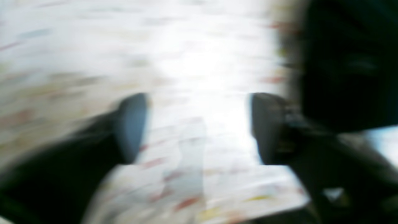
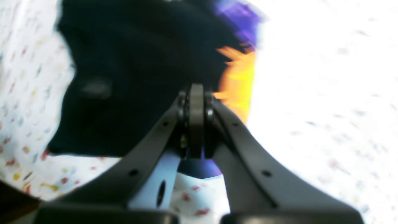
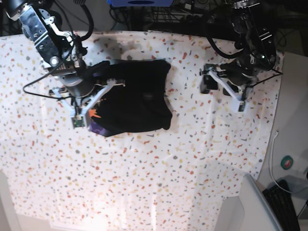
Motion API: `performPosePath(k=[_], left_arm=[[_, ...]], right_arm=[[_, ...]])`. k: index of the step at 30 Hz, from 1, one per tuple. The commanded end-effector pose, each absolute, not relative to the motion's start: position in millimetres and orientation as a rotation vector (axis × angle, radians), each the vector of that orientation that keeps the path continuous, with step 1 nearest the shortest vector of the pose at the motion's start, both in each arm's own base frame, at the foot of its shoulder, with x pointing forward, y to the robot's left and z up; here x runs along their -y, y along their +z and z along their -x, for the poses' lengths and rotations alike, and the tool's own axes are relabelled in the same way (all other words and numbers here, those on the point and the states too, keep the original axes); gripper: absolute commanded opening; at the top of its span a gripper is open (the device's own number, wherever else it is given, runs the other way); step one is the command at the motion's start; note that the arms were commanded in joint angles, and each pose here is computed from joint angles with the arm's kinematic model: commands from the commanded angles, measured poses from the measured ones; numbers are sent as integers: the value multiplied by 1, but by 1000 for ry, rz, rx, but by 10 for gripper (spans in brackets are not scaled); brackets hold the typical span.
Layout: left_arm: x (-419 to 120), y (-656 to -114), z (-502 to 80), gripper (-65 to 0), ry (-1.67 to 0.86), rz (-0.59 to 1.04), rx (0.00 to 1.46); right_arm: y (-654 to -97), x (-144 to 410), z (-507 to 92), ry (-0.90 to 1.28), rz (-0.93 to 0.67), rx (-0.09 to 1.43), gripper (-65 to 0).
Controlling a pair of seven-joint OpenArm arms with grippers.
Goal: Layout the t-shirt on the table in an organized manner, then fold the t-shirt properly
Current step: 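Grasp the bundle edge with the left gripper and flip it over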
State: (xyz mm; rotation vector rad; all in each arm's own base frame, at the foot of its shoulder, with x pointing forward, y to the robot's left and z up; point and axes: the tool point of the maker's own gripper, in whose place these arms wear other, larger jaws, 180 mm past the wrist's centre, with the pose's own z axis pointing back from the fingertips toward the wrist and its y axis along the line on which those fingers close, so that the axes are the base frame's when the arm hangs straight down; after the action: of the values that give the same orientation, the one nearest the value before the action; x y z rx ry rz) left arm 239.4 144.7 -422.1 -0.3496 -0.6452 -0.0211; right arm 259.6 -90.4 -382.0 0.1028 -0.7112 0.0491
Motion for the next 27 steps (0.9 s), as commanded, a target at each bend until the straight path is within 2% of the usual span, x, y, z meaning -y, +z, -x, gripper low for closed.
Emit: performPosePath(k=[1, 2, 5, 15, 21, 27], left_arm=[[-129, -414, -247, -30, -42, 420, 682], [-115, -415, -247, 0, -43, 486, 675], [-85, -413, -257, 0, -50, 615, 666], [-26, -436, -276, 0, -60, 750, 588], [-4, -465, -275, 0, 25, 742, 522], [-9, -483, -273, -3, 87, 698, 459]], right_arm=[[-371, 106, -270, 49, -72, 762, -650], [-371, 113, -270, 54, -61, 763, -650], [-372, 133, -267, 53, -43, 760, -650], [-372, 169, -263, 23, 4, 757, -650], [-373, 173, -261, 19, 13, 753, -650], [-371, 178, -262, 14, 24, 760, -650]])
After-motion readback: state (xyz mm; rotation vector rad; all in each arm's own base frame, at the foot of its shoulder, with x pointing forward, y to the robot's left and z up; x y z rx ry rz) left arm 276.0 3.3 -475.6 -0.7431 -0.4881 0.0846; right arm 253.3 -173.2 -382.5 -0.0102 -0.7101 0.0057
